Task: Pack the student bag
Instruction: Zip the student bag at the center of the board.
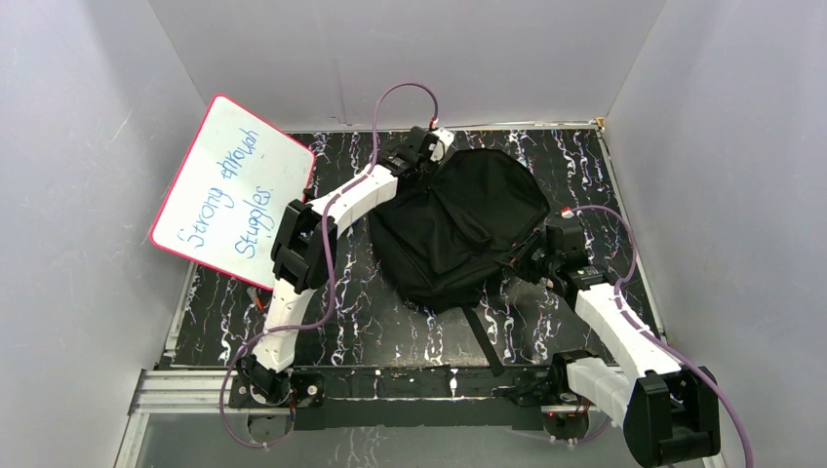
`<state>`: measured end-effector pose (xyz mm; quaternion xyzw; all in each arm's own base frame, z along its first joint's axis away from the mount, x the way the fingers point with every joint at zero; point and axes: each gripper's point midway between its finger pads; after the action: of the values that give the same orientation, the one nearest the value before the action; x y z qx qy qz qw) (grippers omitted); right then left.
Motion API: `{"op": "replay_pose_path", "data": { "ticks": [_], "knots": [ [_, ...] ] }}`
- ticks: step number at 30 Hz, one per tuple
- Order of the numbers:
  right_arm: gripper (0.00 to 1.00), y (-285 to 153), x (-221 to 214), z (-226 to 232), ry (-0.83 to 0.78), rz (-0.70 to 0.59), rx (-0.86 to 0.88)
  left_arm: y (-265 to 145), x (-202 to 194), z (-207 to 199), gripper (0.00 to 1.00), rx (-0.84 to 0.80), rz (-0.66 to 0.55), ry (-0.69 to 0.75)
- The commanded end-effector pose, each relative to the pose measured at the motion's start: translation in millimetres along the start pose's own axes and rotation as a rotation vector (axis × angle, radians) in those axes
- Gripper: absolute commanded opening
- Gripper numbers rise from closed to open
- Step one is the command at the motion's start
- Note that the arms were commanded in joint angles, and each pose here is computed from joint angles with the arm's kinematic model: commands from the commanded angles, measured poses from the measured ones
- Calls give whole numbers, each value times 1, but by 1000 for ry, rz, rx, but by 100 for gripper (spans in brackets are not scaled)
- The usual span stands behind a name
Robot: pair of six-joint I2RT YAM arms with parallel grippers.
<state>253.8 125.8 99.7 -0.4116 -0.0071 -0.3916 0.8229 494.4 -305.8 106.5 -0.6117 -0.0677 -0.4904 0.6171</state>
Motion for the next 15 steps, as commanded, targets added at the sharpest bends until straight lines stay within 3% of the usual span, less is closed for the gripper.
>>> {"op": "replay_pose_path", "data": {
  "ticks": [1, 12, 15],
  "knots": [
    [0, -7, -5, -33, -11, -9, -132, -2, -4, 100, 0, 269, 28, -20],
    [0, -8, -3, -32, -17, -21, -132, 5, -74, 75, 0, 167, 177, -55],
    [15, -13, 4, -21, -44, -43, -93, -3, -70, 69, 0, 128, 159, -81]
  ]
}}
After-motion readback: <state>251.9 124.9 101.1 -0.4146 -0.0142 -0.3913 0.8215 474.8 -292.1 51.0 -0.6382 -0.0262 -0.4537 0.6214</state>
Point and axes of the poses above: each gripper's point midway between its finger pads, its own y axis out along the fingers, its own z axis along the line the jaws close on, x = y × z, and after that the axes turned 1 degree about y, right-handed
